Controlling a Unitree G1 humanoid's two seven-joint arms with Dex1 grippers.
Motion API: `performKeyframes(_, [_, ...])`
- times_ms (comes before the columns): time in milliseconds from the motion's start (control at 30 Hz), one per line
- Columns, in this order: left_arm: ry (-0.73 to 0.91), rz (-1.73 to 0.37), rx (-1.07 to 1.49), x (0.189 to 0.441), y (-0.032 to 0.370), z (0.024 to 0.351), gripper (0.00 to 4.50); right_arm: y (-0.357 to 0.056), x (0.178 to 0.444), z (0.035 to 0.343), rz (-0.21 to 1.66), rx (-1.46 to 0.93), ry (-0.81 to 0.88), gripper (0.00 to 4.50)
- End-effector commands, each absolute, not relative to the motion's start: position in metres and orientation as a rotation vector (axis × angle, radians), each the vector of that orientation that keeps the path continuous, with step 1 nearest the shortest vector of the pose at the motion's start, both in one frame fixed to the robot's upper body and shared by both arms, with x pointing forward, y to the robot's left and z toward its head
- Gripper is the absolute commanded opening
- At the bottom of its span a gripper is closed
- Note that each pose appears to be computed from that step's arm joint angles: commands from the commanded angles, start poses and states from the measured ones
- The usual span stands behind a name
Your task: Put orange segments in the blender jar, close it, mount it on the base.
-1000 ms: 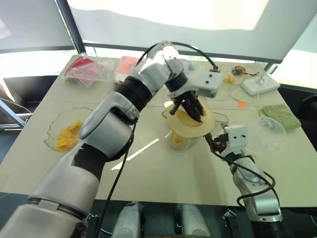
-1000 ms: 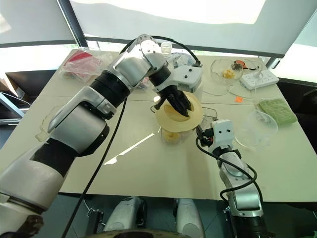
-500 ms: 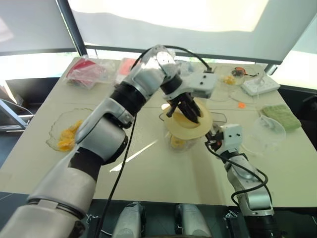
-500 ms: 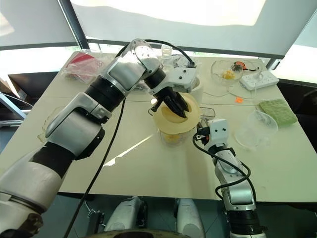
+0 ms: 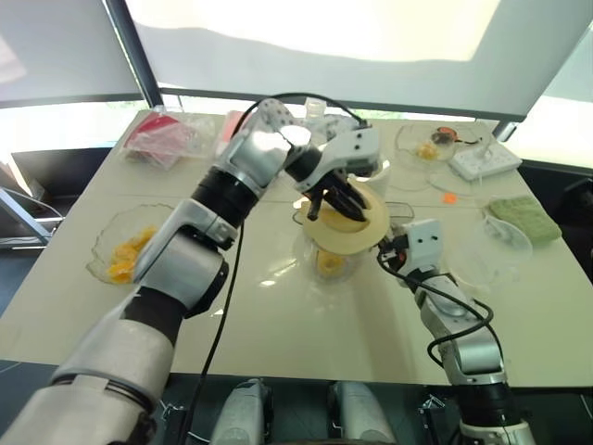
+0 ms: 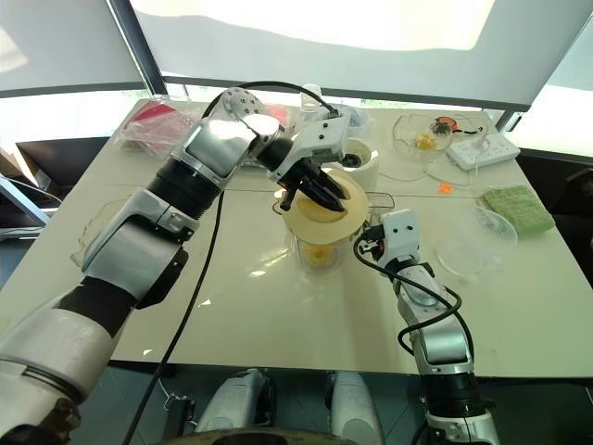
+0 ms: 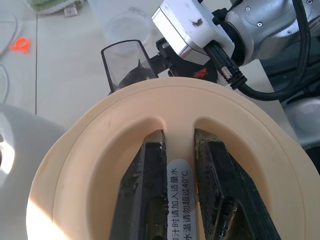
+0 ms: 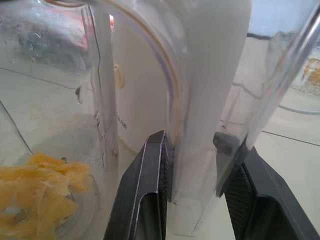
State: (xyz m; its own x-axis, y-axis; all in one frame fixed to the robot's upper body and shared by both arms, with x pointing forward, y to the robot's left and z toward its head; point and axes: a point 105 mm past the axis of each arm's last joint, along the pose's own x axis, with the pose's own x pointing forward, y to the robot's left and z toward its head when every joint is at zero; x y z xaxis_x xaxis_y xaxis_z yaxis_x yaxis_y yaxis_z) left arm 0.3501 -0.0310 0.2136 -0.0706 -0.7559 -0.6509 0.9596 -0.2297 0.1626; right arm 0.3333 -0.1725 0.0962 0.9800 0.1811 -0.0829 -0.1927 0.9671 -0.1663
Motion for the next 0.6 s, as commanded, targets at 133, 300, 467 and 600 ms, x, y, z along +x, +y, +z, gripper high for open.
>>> performKeyframes(133, [0.601,-1.500,0.699,0.362,-0.015,0.157,0.21,-0.179,0.338,0.102,0.171,-0.260,0.071,0.97])
performKeyframes(300, [0.627,-1.472,0.647,0.354,-0.014,0.149,0.21,-0.177,0.336,0.099,0.173,-0.260,0.102,0.97])
performKeyframes(467, [0.657,-1.429,0.599,0.353,-0.009,0.141,0.21,-0.172,0.340,0.097,0.183,-0.233,0.129,0.97])
performKeyframes(600, [0.658,-1.378,0.585,0.360,-0.006,0.139,0.21,-0.170,0.343,0.093,0.198,-0.256,0.149,0.97])
